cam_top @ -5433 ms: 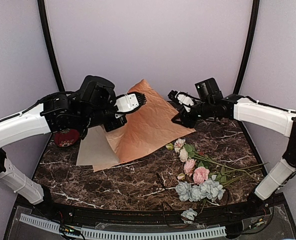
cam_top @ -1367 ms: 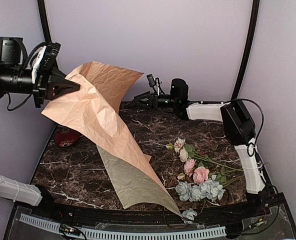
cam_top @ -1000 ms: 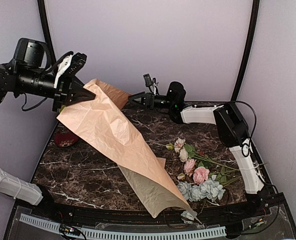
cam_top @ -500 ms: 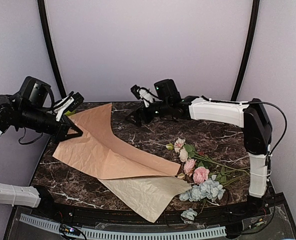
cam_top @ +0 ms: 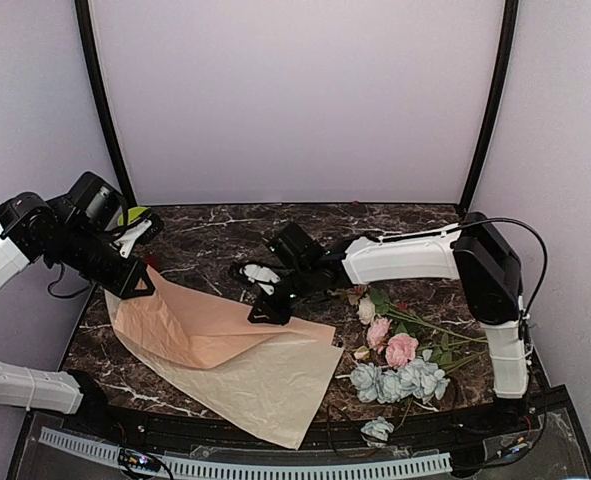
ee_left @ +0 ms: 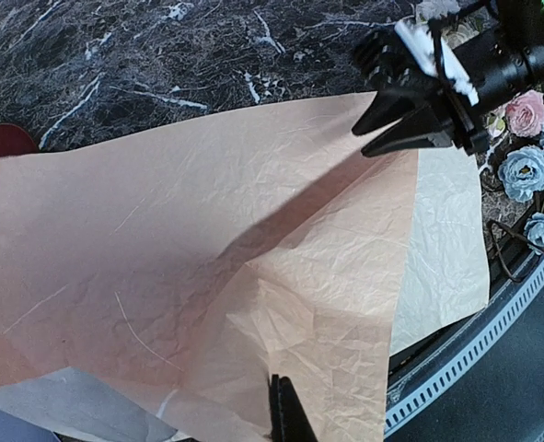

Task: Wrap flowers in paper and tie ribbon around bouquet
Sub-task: Adjust the folded wrapping paper at the center of the board, then flatten the folded wrapping paper at the center of the board.

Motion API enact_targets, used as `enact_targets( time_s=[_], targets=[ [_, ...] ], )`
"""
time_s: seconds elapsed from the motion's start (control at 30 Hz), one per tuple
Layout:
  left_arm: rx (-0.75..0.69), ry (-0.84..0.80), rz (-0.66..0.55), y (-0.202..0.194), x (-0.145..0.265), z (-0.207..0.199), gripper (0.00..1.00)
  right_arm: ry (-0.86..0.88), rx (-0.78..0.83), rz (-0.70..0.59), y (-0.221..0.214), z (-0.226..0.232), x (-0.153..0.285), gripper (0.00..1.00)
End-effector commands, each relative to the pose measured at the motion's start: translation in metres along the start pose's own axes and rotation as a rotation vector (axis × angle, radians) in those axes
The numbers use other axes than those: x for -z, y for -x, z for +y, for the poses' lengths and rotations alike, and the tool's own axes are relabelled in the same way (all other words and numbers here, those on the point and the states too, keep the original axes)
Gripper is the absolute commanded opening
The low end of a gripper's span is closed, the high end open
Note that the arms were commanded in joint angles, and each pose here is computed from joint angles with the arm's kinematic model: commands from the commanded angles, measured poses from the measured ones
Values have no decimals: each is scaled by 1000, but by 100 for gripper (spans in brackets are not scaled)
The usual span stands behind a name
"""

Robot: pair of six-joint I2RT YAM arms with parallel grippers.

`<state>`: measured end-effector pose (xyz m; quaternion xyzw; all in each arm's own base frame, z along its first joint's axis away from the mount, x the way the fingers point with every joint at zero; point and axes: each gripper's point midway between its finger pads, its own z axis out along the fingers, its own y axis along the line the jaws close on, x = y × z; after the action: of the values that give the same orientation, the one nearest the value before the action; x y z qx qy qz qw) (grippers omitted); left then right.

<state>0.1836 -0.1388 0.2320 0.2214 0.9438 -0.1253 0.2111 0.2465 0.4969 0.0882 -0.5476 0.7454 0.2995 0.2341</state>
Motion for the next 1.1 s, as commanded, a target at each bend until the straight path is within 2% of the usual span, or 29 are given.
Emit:
enact_targets(
  time_s=[0.0, 0.13, 0.33, 0.43, 0.6, 0.67, 0.8, 1.07],
  targets=[
    [19, -7, 21, -13, 5, 1, 0, 65, -16, 106, -38, 15, -24, 18],
    [19, -32, 93, -26, -8, -2, 0, 49, -14, 119, -39, 10, -26, 19],
    [13, -64, 135, -31, -17, -7, 0, 32, -25, 71, -7, 1, -10, 25],
    [15, -62, 138, -32, -18, -7, 0, -60, -132, 65, -4, -28, 13, 32],
    [12, -71, 148, -32, -21, -8, 0, -221, -364, 146, -51, -84, 49, 46],
    [10, -78, 150, -32, -21, -9, 0, -190, -409, 179, -70, -90, 51, 53],
    [8, -89, 155, -33, -22, -11, 0, -28, -360, 221, -72, -71, 28, 63],
    [8, -92, 166, -32, -24, -12, 0, 142, -371, 305, -79, -42, -20, 65]
  ],
)
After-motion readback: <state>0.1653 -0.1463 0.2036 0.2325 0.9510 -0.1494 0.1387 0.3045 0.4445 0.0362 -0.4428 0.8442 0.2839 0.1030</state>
